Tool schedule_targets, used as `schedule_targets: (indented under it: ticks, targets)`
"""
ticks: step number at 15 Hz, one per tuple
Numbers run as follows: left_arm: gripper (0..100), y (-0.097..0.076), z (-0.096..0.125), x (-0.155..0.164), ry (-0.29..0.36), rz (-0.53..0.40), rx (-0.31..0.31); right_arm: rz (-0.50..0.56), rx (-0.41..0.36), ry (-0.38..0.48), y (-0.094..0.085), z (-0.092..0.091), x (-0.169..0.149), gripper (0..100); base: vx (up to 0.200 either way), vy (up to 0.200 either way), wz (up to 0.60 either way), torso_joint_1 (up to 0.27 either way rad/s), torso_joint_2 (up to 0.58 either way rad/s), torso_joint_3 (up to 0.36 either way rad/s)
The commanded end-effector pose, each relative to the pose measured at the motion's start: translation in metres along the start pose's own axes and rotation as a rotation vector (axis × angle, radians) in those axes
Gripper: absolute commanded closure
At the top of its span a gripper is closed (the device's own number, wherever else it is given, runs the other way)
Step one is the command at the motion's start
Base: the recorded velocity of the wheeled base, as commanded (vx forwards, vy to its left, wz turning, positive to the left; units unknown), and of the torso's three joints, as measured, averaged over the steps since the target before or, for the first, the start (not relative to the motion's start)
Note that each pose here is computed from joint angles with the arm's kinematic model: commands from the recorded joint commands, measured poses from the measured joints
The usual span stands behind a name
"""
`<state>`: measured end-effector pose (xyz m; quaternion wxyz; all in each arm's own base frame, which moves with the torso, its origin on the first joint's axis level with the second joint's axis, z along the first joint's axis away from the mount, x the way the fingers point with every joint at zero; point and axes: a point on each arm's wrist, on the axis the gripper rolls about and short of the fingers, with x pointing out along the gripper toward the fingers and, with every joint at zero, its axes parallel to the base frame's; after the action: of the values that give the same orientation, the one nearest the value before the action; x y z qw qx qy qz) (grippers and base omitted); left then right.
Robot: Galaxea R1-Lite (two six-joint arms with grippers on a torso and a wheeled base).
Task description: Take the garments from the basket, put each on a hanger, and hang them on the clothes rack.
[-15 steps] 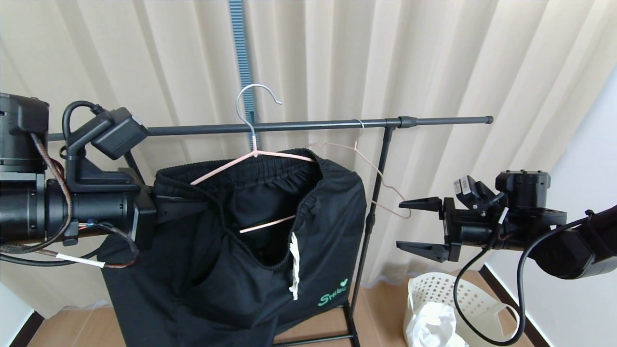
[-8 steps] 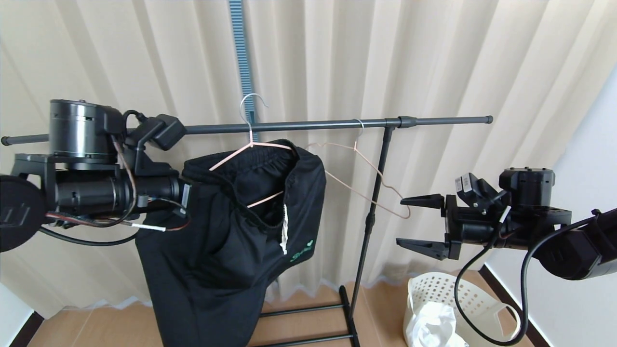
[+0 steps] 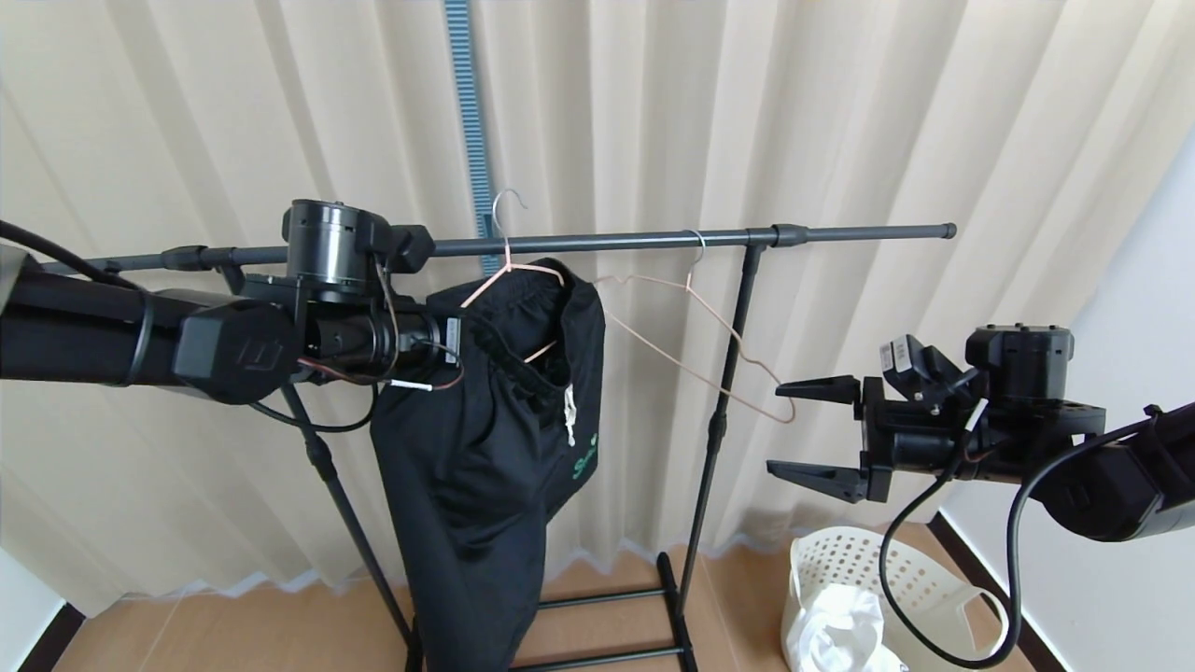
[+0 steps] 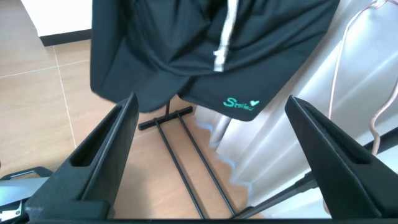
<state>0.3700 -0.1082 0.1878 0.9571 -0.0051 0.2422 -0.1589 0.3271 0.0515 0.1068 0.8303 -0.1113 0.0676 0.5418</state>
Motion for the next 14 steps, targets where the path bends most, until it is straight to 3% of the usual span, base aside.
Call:
schedule_targets:
  ticks: [1,3,14]
  targets:
    - [100,0.001,-0.006,0.034,0.026,0.004,-0.063,0.002,0.004,0.002,-0.001,-0.002,0.001,0,0.000,0.000,0.00,0.000,0.00,0.000]
    - [100,0.003,-0.005,0.043,0.022,0.004,-0.107,0.002,0.003,0.002,-0.001,-0.002,0.001,0,0.000,0.000,0.00,0.000,0.00,0.000]
    - [100,0.002,-0.012,0.054,0.032,0.006,-0.110,-0.001,0.007,0.007,-0.001,-0.003,0.002,0,0.000,0.000,0.00,0.000,0.00,0.000]
